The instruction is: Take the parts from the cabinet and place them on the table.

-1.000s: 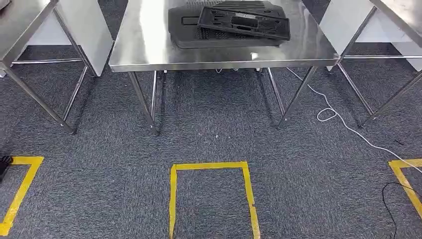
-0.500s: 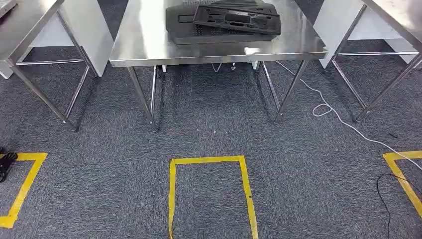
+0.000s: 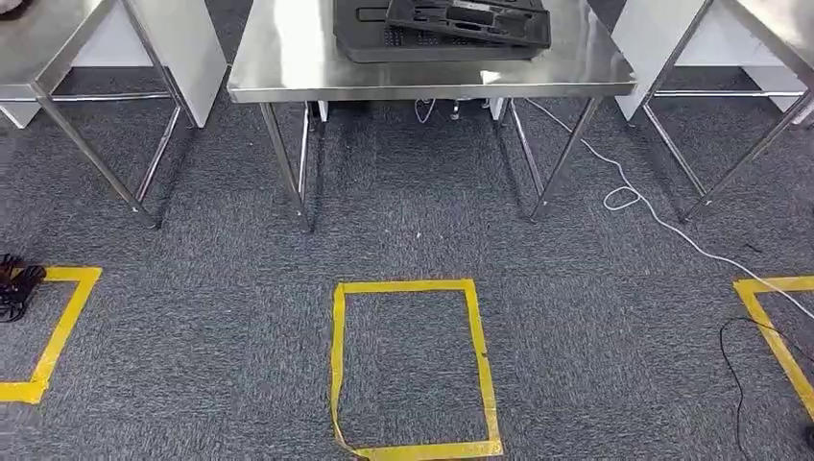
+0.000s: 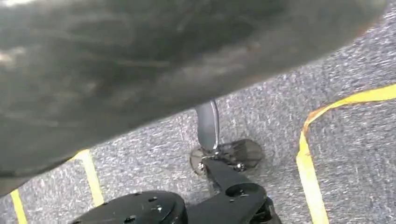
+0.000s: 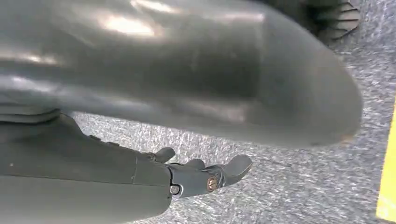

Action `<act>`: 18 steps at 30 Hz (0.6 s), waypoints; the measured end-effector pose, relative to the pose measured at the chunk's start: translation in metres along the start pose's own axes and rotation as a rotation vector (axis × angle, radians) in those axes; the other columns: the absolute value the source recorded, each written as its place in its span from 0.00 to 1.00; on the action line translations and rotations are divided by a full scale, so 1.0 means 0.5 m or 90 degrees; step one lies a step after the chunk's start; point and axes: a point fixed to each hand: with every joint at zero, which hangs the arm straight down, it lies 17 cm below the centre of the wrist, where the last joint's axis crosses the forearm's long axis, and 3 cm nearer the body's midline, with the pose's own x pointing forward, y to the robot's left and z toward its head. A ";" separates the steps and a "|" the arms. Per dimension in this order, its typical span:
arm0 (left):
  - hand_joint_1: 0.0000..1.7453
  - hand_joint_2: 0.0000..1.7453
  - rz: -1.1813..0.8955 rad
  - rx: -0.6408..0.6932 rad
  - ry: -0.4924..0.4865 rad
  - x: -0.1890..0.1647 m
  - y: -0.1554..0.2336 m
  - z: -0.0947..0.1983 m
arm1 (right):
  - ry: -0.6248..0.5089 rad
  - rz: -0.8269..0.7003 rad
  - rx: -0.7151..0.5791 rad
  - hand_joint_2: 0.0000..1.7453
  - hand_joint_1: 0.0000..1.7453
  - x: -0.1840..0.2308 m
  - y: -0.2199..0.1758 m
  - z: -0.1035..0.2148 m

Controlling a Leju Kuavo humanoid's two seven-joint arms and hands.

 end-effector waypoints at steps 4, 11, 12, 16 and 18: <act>0.00 0.00 0.000 0.000 0.001 -0.003 0.000 0.001 | 0.004 0.000 -0.002 0.00 0.00 -0.007 -0.001 0.000; 0.00 0.00 -0.001 0.000 0.004 -0.008 -0.001 0.003 | 0.009 0.002 -0.002 0.00 0.00 -0.016 0.000 0.001; 0.00 0.00 -0.001 0.000 0.004 -0.007 -0.001 0.003 | 0.011 0.004 -0.002 0.00 0.00 -0.018 0.000 0.001; 0.00 0.00 -0.002 0.003 0.004 -0.007 0.000 0.003 | 0.011 0.005 -0.001 0.00 0.00 -0.016 0.002 0.001; 0.00 0.00 -0.003 0.004 0.004 -0.009 0.002 0.003 | 0.011 0.006 -0.001 0.00 0.00 -0.016 0.003 0.001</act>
